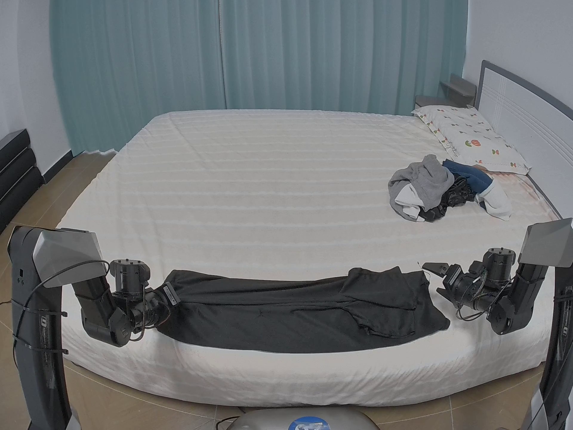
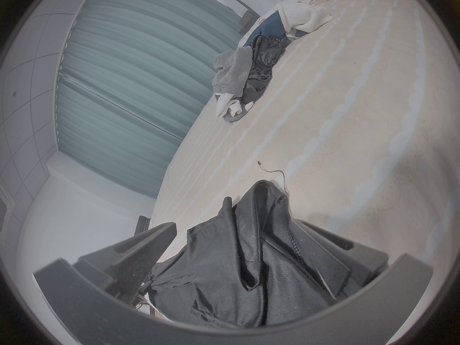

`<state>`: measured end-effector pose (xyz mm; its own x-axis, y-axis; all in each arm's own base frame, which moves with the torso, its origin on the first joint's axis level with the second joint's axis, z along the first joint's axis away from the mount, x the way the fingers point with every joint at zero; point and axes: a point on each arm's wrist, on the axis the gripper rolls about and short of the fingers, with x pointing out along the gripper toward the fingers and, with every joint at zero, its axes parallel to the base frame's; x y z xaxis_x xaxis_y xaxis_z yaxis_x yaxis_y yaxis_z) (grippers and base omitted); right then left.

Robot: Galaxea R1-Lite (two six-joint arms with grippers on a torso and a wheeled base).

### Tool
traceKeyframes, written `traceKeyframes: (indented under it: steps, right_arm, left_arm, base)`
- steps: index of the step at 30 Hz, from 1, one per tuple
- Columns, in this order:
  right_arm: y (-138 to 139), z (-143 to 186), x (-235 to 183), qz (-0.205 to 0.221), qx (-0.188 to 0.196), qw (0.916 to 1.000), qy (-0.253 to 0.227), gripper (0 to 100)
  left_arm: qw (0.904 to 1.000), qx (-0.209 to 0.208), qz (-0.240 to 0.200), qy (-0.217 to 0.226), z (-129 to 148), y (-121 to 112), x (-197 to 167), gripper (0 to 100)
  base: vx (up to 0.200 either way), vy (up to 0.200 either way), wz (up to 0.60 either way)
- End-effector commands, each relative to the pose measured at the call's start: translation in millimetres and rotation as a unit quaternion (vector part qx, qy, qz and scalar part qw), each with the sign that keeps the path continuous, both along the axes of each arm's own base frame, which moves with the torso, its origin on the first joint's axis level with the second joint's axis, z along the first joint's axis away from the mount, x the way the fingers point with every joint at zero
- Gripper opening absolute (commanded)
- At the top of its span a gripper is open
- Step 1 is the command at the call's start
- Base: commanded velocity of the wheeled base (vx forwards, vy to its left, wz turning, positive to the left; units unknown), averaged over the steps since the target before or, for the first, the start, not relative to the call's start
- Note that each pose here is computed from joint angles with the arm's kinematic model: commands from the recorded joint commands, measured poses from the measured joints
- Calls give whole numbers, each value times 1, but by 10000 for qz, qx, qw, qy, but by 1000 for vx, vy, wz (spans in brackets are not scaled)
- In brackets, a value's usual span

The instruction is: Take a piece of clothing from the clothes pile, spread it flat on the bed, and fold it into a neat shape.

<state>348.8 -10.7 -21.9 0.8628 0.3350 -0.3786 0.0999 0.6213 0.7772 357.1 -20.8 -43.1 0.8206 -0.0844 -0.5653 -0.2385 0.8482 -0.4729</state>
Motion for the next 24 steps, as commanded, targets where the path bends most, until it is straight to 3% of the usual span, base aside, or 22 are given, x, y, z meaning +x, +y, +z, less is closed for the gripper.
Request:
traceKeyframes:
  steps: [1,6,7,19,24]
  right_arm:
    - [0,0,0,3,1,10000,-1,100]
    - [0,0,0,3,1,10000,-1,100]
    - [0,0,0,-5,1,10000,-1,100]
    - [0,0,1,3,0,10000,-24,100]
    - [0,0,2,0,6,10000,-22,100]
  left_arm:
    - [10000,-5,20,-76,6,1,0,0]
    - [10000,-8,-30,-7,3,-2,-3,0]
    - [10000,-11,-44,9,3,-3,-3,100]
    - [9995,-50,-258,-163,9,-23,-1,100]
    - [9996,52,-155,-212,8,-26,3,100]
  base:
    - [0,0,0]
    - [0,0,0]
    - [0,0,0]
    - [0,0,0]
    - [0,0,0]
